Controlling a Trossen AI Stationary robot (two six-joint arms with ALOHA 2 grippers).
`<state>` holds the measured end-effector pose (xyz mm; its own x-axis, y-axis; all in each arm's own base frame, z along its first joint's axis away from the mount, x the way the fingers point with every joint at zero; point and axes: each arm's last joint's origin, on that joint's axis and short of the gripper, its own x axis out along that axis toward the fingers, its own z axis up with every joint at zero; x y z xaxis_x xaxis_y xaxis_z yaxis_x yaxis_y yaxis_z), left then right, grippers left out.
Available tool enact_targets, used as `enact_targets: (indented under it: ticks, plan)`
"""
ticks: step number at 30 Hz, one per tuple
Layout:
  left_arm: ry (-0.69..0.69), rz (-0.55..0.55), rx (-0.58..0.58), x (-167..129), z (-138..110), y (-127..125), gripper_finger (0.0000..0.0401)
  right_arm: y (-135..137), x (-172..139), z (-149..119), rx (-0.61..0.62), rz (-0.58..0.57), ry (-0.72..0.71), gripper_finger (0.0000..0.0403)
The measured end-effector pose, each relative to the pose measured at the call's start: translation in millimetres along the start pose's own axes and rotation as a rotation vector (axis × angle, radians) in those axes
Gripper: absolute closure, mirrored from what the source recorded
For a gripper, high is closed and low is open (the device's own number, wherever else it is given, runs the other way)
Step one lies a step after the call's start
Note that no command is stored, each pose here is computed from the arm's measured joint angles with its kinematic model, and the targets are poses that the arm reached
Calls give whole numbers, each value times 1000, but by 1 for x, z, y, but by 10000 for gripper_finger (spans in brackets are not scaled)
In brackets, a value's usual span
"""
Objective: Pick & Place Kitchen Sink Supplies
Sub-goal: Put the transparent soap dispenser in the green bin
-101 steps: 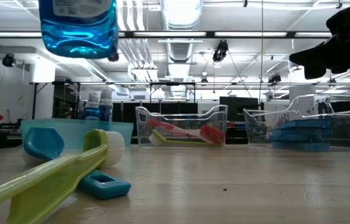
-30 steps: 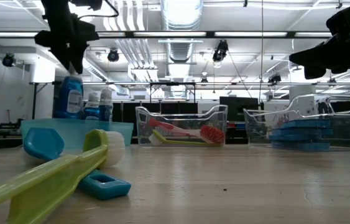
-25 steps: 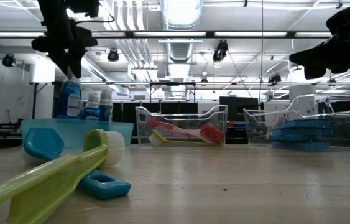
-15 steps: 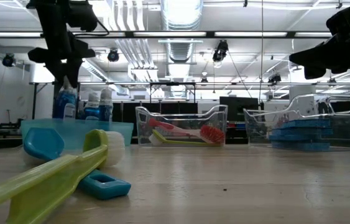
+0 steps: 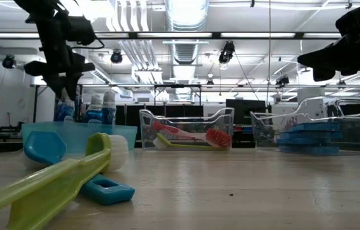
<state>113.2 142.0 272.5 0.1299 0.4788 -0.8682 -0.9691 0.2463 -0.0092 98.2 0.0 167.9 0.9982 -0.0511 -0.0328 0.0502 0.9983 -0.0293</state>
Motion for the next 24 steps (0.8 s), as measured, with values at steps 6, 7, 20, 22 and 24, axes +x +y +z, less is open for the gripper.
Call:
enact_targets:
  ticks: [6,7,20,22,24]
  plan:
    - [-5,-11,-26,8,0,6,261,0,0,0,0,0,0,394]
    - [-10,-11,-32,9,0,7,261,0,0,0,0,1,0,394]
    - [-7,-16,-42,12,0,7,254,0,0,0,0,0,0,394]
    - [-6,-16,-48,12,0,7,248,0,0,0,0,0,0,394]
    - [-2,-14,-58,12,-1,7,242,0,0,0,0,0,0,394]
